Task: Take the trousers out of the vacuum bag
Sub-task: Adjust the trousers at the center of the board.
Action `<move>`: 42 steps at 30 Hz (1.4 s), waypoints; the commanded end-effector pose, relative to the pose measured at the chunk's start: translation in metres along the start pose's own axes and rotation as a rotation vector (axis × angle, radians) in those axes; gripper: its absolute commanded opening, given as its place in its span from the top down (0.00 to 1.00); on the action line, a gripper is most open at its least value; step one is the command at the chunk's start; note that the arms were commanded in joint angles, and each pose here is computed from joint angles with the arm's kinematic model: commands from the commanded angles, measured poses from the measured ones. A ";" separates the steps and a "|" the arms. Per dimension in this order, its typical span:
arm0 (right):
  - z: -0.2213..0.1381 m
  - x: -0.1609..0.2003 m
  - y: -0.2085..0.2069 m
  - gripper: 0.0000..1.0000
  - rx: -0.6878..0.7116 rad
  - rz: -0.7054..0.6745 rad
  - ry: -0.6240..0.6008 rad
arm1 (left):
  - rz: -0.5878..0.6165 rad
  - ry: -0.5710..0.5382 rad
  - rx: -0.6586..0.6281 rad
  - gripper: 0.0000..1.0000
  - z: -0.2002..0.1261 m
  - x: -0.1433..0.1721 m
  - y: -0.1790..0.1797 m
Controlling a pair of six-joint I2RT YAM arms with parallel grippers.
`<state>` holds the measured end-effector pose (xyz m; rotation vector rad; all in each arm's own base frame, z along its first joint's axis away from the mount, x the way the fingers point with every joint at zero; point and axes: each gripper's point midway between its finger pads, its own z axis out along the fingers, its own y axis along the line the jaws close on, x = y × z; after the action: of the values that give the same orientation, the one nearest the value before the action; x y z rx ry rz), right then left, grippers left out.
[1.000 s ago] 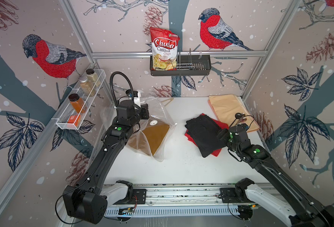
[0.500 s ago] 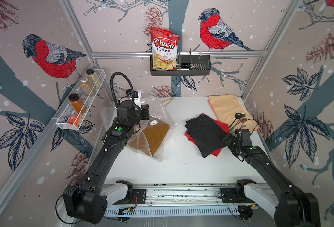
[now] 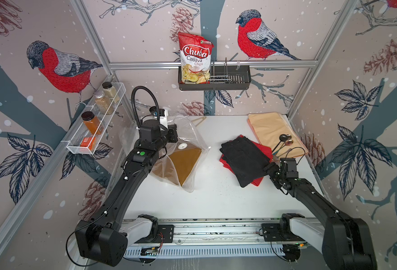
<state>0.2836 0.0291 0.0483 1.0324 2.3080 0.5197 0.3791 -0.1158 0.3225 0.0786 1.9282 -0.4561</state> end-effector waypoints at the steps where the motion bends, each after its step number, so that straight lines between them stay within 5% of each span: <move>1: 0.005 -0.008 0.021 0.18 -0.088 0.024 -0.009 | 0.018 -0.033 0.028 1.00 -0.001 -0.009 -0.006; 9: 0.008 -0.024 0.025 0.29 -0.091 0.004 -0.051 | 0.018 -0.026 0.019 1.00 -0.001 -0.005 -0.004; 19: 0.009 -0.045 0.044 1.00 -0.124 -0.027 -0.081 | 0.018 -0.028 0.019 1.00 -0.003 -0.004 -0.004; 34: -0.029 -0.122 0.149 1.00 -0.281 -0.325 -0.335 | 0.007 -0.027 0.033 1.00 0.002 0.000 -0.005; 42: 0.000 -0.133 0.114 1.00 -0.121 -0.268 -0.305 | 0.014 -0.028 0.026 1.00 0.000 0.000 -0.004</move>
<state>0.4200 0.0138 0.1633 0.6270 2.0786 0.4393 0.3781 -0.1167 0.3166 0.0862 1.9238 -0.4607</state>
